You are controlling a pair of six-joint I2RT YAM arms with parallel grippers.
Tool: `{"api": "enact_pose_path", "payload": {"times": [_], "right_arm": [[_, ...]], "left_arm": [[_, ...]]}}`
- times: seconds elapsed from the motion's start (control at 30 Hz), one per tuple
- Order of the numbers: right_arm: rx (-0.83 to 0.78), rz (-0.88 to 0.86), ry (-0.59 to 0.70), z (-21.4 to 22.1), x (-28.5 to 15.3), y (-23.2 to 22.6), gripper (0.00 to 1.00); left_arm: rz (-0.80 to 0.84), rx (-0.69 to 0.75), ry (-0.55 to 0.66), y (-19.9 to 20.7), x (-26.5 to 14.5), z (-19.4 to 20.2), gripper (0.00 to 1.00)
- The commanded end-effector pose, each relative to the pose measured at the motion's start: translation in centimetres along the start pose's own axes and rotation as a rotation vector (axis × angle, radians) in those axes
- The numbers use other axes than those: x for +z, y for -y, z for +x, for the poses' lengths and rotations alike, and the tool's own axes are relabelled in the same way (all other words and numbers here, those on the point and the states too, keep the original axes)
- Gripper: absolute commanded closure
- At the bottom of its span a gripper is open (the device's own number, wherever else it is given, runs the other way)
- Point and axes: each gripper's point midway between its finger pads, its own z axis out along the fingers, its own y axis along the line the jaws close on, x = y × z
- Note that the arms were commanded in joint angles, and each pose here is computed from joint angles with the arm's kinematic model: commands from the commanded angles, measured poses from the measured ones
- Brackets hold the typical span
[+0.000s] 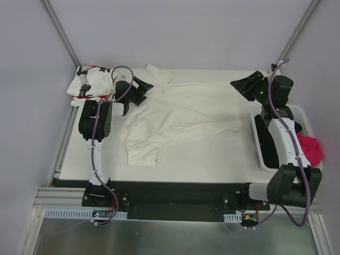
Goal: Fold and stack the t-shirts
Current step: Flatten out the tshirt
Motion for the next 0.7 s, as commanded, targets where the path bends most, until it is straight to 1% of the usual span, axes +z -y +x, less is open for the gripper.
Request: {"api": "enact_pose_path", "payload": {"times": [0.0, 0.03, 0.1, 0.13, 0.33, 0.4, 0.5, 0.53, 0.6, 0.63, 0.67], "right_arm": [[0.003, 0.002, -0.004, 0.3, -0.3, 0.5, 0.51], [0.005, 0.007, -0.009, 0.5, -0.2, 0.7, 0.51], [0.016, 0.012, -0.027, 0.9, -0.1, 1.1, 0.51], [0.019, 0.014, -0.034, 1.1, 0.0, 1.2, 0.51], [0.046, 0.039, -0.076, 2.4, 0.4, 2.5, 0.51], [0.057, 0.046, -0.090, 3.0, 0.4, 2.9, 0.51], [0.067, 0.061, -0.099, 3.8, 0.0, 3.4, 0.51], [0.060, 0.061, -0.091, 3.7, -0.2, 3.2, 0.50], [0.063, 0.074, -0.100, 4.4, -0.4, 3.6, 0.50], [0.065, 0.086, -0.103, 4.6, -0.4, 3.9, 0.50], [0.067, 0.089, -0.105, 4.9, -0.4, 3.9, 0.50]], "left_arm": [[-0.065, 0.030, 0.165, -0.4, -2.5, -6.2, 0.01], [-0.072, 0.036, 0.197, -0.2, -3.1, -7.8, 0.01], [-0.081, 0.058, 0.226, -0.1, -3.6, -9.5, 0.01], [-0.079, 0.058, 0.252, 0.0, -4.1, -11.1, 0.01], [-0.060, 0.082, 0.280, 1.1, -4.8, -13.7, 0.01], [-0.035, 0.089, 0.274, 2.0, -5.0, -13.8, 0.01], [0.068, 0.107, 0.219, 5.2, -5.4, -12.9, 0.01], [0.110, 0.124, 0.199, 6.9, -6.1, -12.4, 0.01], [0.146, 0.156, 0.173, 8.9, -6.8, -11.0, 0.01], [0.161, 0.173, 0.169, 10.1, -8.1, -10.1, 0.01], [0.164, 0.200, 0.173, 10.5, -8.8, -9.7, 0.01]]}}
